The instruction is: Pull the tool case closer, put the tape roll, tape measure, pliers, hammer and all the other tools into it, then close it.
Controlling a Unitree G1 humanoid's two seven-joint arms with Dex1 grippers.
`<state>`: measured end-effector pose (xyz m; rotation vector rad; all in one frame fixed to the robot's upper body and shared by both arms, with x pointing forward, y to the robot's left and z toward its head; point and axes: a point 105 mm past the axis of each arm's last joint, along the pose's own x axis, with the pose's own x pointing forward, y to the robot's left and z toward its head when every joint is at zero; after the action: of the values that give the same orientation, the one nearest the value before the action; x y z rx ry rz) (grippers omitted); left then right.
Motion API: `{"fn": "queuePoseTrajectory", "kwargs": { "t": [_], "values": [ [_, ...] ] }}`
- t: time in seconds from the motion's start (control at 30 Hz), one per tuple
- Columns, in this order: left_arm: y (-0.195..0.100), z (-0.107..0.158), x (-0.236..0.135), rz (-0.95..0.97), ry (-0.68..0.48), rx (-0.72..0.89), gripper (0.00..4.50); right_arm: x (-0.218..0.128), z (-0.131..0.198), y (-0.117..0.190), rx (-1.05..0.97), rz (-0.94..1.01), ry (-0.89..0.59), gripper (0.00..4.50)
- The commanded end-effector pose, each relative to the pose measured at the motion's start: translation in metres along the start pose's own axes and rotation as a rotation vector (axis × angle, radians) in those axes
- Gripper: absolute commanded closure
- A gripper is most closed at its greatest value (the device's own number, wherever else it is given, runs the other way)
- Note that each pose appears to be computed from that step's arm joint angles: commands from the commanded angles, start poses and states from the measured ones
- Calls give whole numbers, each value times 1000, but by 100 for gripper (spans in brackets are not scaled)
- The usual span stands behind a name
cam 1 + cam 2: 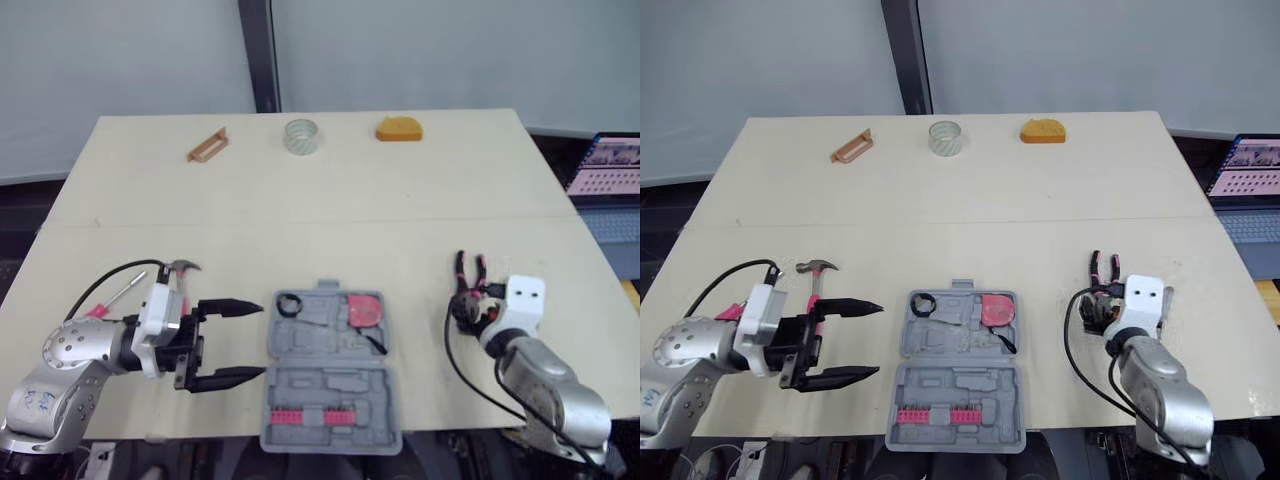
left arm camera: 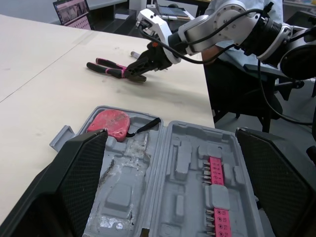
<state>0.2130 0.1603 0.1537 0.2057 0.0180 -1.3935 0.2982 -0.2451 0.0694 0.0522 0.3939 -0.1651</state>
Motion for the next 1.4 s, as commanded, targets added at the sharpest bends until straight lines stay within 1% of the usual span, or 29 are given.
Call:
{"fn": "queuePoseTrajectory", "kwargs": {
  "t": [0.03,0.27,0.67,0.7,0.77,0.87,0.93,0.97,1.07,1.2,1.3,1.4],
  "values": [
    [0,4,-3,7,1,32,0,7,1,-1,-3,-26,4,2],
    [-1,3,-7,24,13,34,0,19,-4,0,2,-38,46,2],
    [-3,0,-10,37,23,31,0,15,-8,2,22,-41,76,2],
    [-3,0,-10,38,23,31,0,15,-9,2,26,-44,81,26],
    [-3,-1,-10,37,23,31,0,14,-9,1,31,-50,86,91],
    [-2,-1,-11,39,24,31,0,12,-9,1,32,-51,88,231],
    [-2,-1,-11,39,24,30,0,12,-9,1,32,-52,88,335],
    [-3,-1,-11,39,24,30,0,11,-9,1,32,-52,88,354],
    [-3,-1,-11,39,23,27,0,11,-7,2,33,-52,86,353],
    [0,-1,-13,51,15,18,0,5,11,2,1,-25,48,353],
    [3,0,-18,57,16,15,0,-7,42,13,-120,91,5,353],
    [7,0,-24,57,30,9,0,-27,63,30,-375,278,42,353]
  ]
}}
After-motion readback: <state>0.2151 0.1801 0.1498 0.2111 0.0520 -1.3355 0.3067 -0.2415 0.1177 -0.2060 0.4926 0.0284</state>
